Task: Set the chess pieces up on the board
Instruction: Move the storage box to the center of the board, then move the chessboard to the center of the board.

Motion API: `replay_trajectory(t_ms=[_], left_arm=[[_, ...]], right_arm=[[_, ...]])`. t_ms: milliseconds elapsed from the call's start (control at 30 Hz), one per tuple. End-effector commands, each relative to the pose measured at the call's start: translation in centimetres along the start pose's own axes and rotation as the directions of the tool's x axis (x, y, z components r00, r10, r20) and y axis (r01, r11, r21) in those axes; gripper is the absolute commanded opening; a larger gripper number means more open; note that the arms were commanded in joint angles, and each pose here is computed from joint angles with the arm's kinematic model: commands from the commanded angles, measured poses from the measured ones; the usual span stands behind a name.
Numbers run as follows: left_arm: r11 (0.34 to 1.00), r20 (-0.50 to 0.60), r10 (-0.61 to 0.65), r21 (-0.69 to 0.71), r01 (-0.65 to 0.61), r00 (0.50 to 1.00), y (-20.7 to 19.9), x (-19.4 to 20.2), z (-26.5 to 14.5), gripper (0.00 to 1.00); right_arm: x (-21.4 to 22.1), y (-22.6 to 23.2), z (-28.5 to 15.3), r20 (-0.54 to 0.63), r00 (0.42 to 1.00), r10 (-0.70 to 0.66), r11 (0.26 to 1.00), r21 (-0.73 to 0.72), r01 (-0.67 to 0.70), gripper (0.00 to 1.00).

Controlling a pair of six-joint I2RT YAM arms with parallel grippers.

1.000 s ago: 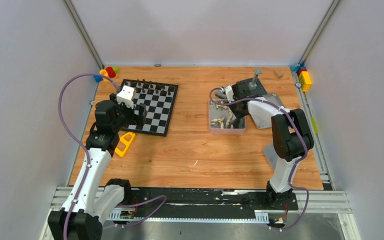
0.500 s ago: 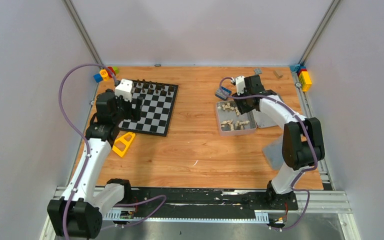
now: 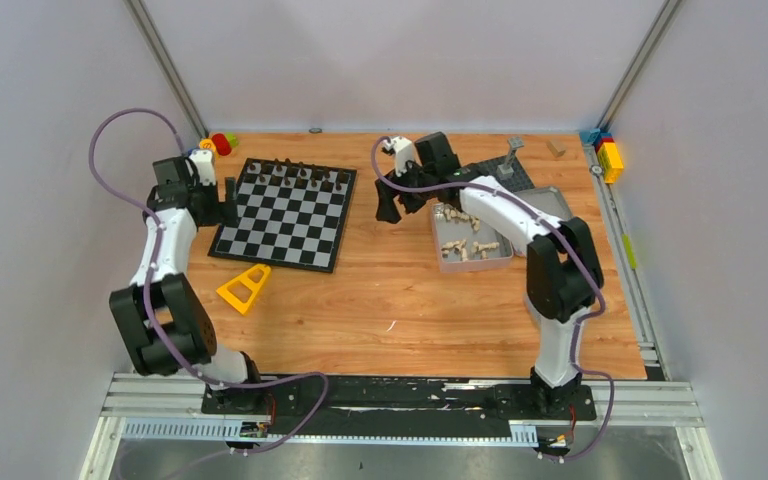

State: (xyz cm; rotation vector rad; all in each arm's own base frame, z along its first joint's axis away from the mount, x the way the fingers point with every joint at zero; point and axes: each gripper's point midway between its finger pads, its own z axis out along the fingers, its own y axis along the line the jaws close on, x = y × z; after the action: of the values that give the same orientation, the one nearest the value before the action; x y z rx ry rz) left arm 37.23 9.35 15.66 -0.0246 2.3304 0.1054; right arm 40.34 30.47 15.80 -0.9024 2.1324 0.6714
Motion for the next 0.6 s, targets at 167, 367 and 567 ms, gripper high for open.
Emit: replay_trajectory(t_ms=[167,367,567], left_arm=[[0.986,-0.128,-0.144,0.064,0.153,0.981,2.8,1.3,6.6,1.0],[0.958,-0.192,-0.217,0.149,0.247,0.957,3.0,1.7,9.7,1.0],[0.939,-0.24,-0.227,0.205,0.278,0.944,2.2,3.2,11.5,0.98]], right_arm=[[-0.5,4.3,8.4,-0.066,0.959,0.277,0.936,-0.206,-0.285,0.88],[0.9,5.3,11.7,-0.151,0.918,0.367,0.876,-0.275,-0.396,0.86],[1.6,6.4,13.8,-0.204,0.883,0.423,0.82,-0.328,-0.468,0.79]])
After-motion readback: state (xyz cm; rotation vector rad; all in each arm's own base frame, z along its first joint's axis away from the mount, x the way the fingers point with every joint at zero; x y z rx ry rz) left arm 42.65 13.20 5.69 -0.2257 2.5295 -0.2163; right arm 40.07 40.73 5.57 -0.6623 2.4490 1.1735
